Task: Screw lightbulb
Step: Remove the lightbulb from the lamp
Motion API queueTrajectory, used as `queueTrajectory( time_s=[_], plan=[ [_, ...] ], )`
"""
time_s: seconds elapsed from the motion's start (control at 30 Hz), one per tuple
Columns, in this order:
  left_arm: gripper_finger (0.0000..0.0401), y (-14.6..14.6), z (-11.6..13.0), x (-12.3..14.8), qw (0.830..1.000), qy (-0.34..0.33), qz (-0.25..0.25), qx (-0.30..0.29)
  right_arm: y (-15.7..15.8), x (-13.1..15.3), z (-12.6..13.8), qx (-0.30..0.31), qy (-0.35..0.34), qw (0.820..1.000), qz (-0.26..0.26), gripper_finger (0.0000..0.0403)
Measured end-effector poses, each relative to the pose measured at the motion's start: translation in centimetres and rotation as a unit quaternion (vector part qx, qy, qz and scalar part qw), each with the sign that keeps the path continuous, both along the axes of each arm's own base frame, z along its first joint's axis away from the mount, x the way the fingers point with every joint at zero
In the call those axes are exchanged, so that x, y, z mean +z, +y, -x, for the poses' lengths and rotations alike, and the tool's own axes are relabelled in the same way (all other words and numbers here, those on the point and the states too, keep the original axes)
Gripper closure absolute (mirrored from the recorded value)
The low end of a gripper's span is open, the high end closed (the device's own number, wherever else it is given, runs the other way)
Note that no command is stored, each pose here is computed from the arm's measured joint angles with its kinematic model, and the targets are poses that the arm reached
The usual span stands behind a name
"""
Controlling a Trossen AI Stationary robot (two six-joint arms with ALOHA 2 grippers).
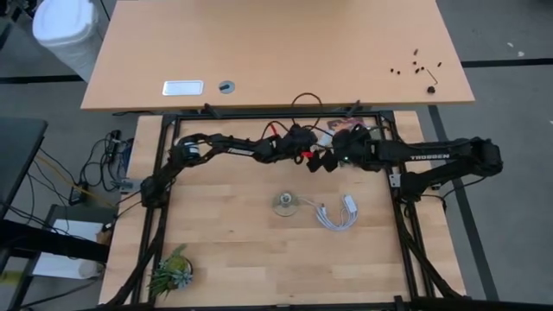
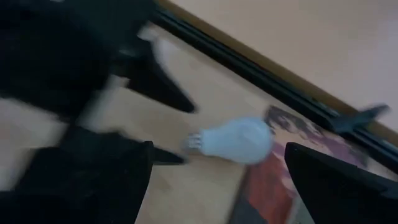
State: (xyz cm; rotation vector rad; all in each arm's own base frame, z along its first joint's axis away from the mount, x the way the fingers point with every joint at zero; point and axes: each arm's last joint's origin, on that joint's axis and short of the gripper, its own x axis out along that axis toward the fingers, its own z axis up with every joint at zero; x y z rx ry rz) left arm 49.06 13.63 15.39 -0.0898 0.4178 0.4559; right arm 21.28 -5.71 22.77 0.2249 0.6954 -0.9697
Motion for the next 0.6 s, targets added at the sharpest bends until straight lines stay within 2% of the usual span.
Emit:
queueTrajectory(
  time_s=[0.2, 0.4, 0.6],
  plan=[
    [0.0144, 1.0, -0.8, -1.0, 1.0, -0.009, 0.011, 0.013, 0.7, 0.4, -0.6, 0.031, -0.018, 0.999, 0.008, 0.0031],
    [0.0144, 1.1, -1.0, -2.2, 1.0, 0.014, 0.018, 0.015, 1.2, 0.6, -0.9, 0.049, -0.032, 0.998, 0.013, 0.0031],
    [0.0147, 1.2, -1.3, -3.1, 0.999, 0.013, 0.008, 0.03, 1.6, 0.8, -1.2, 0.063, -0.041, 0.997, 0.017, 0.0031]
  ],
)
